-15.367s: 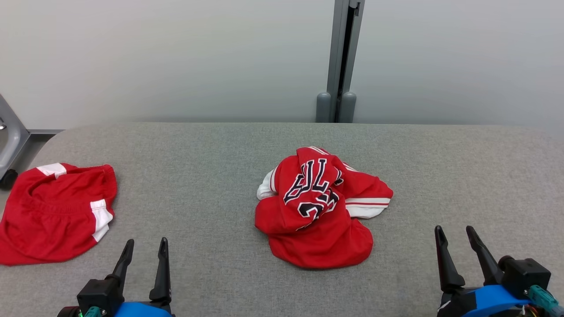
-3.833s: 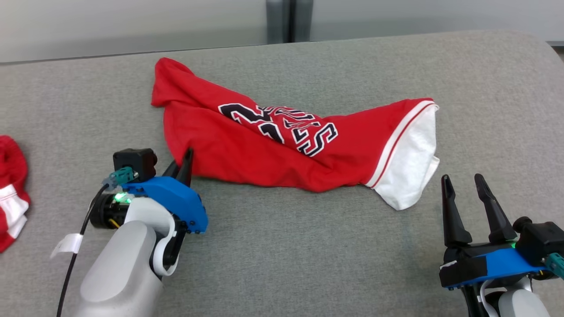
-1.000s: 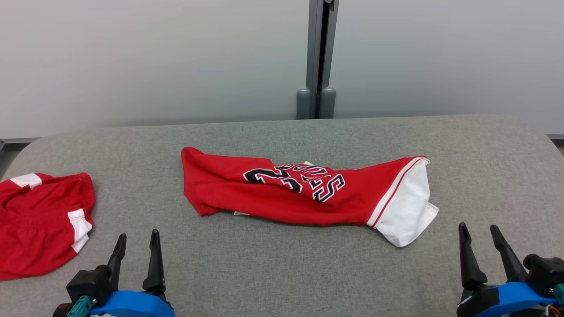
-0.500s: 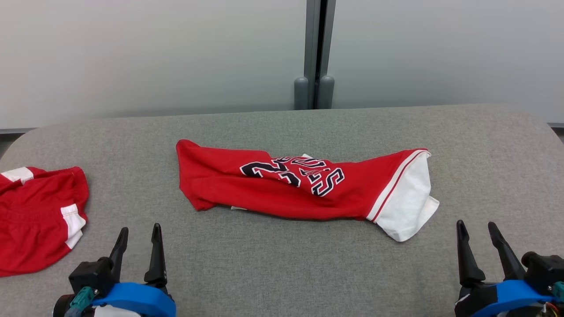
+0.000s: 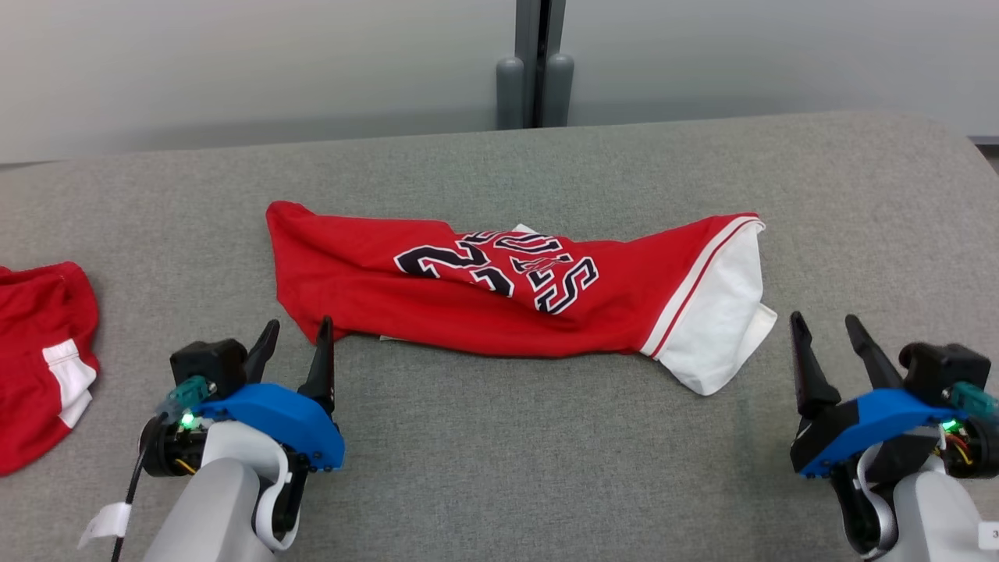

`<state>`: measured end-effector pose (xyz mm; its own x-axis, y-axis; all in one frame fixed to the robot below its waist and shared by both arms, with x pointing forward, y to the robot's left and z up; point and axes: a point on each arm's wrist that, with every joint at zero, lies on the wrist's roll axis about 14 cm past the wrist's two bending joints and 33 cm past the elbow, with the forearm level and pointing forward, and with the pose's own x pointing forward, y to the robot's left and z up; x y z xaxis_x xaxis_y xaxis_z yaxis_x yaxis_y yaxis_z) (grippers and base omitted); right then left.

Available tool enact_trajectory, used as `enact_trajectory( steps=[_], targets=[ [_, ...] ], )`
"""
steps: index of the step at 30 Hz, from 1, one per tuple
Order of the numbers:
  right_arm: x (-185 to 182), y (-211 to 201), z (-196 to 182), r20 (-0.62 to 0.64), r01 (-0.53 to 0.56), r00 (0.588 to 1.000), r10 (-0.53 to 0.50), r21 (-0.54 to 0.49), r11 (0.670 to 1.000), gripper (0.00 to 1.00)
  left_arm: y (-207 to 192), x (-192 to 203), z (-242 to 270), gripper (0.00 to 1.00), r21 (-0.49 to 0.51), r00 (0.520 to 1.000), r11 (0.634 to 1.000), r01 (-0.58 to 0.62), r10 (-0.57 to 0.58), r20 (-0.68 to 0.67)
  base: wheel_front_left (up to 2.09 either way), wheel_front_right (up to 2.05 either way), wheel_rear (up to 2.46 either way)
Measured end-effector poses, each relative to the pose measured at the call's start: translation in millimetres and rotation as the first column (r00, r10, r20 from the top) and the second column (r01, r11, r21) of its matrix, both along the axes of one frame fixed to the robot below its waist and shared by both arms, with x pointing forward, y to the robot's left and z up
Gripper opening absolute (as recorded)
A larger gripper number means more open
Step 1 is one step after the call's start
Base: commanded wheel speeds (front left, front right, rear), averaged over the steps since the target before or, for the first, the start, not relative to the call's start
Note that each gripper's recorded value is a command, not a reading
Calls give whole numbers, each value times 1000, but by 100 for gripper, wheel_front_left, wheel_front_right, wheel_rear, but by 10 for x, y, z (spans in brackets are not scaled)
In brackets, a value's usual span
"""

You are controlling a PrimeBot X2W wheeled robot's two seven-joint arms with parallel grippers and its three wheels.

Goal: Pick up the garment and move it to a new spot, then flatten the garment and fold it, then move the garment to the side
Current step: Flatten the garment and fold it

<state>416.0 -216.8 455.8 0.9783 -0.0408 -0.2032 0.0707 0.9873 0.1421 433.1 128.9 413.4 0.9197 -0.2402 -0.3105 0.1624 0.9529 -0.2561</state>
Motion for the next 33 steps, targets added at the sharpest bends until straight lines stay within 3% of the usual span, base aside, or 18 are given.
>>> enact_trajectory(
  steps=[6, 13, 20, 24, 33],
  targets=[
    [244, -138, -171, -78, 35, 996, -36, -8, 999, 100, -27, 228, -207, 100, 16, 997, 1000, -4, 5, -79, 0, 0, 0],
    [423, -41, -481, -191, 3, 982, -5, -7, 1000, 100, -33, 368, -404, 100, 28, 988, 1000, -14, 18, -153, 0, 0, 0],
    [552, 34, -650, -234, -18, 972, 14, -16, 1000, 100, -38, 364, -490, 100, 28, 988, 1000, -14, 18, -155, 0, 0, 0],
    [485, 64, -865, -326, -37, 945, 25, -31, 999, 100, 2, 342, -510, 100, 31, 988, 999, -25, 30, -151, 0, 0, 0],
    [555, 113, -970, -364, -60, 931, 40, -44, 997, 100, 0, 402, -519, 100, 38, 989, 999, -14, 19, -146, 0, 0, 0]
  ],
)
